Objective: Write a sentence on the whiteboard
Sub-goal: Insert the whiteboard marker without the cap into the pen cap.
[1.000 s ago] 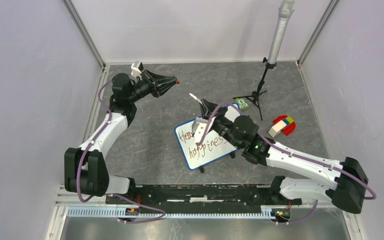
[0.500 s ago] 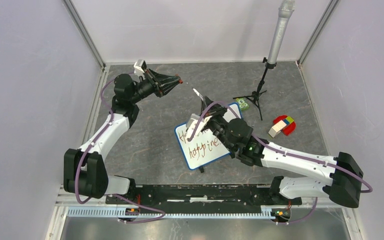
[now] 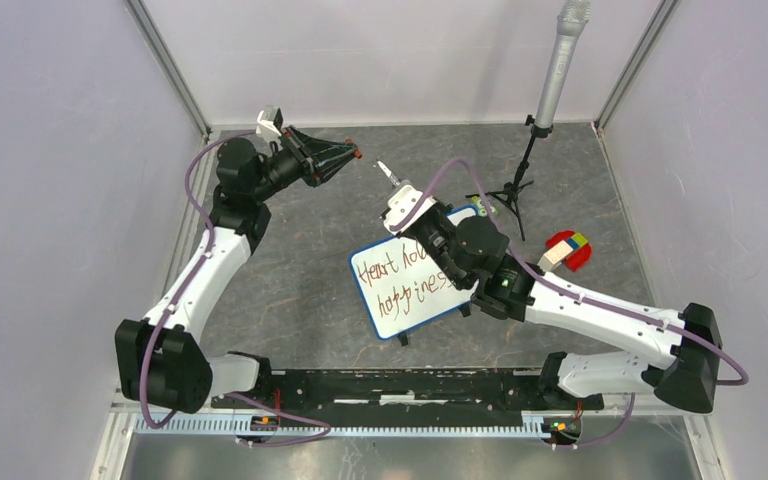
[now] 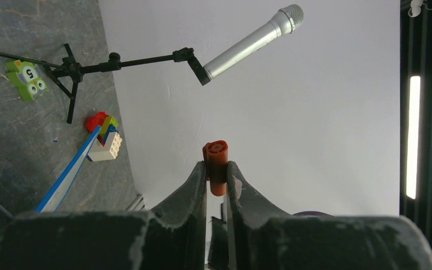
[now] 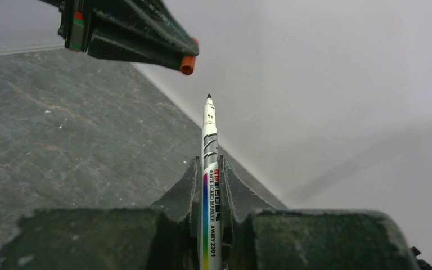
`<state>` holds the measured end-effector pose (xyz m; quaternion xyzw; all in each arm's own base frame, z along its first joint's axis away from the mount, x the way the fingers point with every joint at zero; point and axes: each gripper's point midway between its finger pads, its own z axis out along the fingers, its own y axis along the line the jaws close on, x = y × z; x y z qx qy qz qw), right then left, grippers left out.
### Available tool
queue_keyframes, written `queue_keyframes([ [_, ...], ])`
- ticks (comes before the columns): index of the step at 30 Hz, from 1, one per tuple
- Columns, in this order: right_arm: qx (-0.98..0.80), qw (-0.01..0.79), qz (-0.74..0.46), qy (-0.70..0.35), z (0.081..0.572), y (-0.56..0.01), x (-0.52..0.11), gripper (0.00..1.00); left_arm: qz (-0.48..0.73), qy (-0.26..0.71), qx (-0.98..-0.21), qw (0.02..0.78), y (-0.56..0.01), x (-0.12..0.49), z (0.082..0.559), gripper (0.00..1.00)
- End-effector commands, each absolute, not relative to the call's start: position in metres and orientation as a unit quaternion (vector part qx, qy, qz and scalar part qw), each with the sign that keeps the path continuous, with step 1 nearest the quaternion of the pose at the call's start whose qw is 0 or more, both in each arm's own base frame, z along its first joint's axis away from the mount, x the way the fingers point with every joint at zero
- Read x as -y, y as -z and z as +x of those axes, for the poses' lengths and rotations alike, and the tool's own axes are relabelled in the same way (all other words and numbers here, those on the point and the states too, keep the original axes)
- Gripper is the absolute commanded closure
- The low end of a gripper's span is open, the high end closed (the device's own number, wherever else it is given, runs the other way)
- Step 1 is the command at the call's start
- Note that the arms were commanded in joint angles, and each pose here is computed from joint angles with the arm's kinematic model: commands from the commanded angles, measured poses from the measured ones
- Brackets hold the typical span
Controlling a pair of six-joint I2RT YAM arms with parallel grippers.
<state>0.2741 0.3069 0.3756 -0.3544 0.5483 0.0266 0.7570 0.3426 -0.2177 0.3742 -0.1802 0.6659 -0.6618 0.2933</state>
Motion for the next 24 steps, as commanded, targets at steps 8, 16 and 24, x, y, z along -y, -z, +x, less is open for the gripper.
queue_keyframes([
  [8, -0.558, 0.747, -0.351, -0.087, 0.268, -0.386, -0.329, 1.00, -0.154, 0.685, -0.639, 0.314, -0.401, 0.219, 0.327, 0.98],
  [16, -0.554, 0.752, -0.347, -0.083, 0.267, -0.391, -0.328, 1.00, -0.157, 0.673, -0.653, 0.309, -0.388, 0.220, 0.327, 0.98],
  [24, -0.550, 0.759, -0.342, -0.070, 0.270, -0.396, -0.324, 1.00, -0.146, 0.676, -0.657, 0.301, -0.387, 0.226, 0.321, 0.98],
])
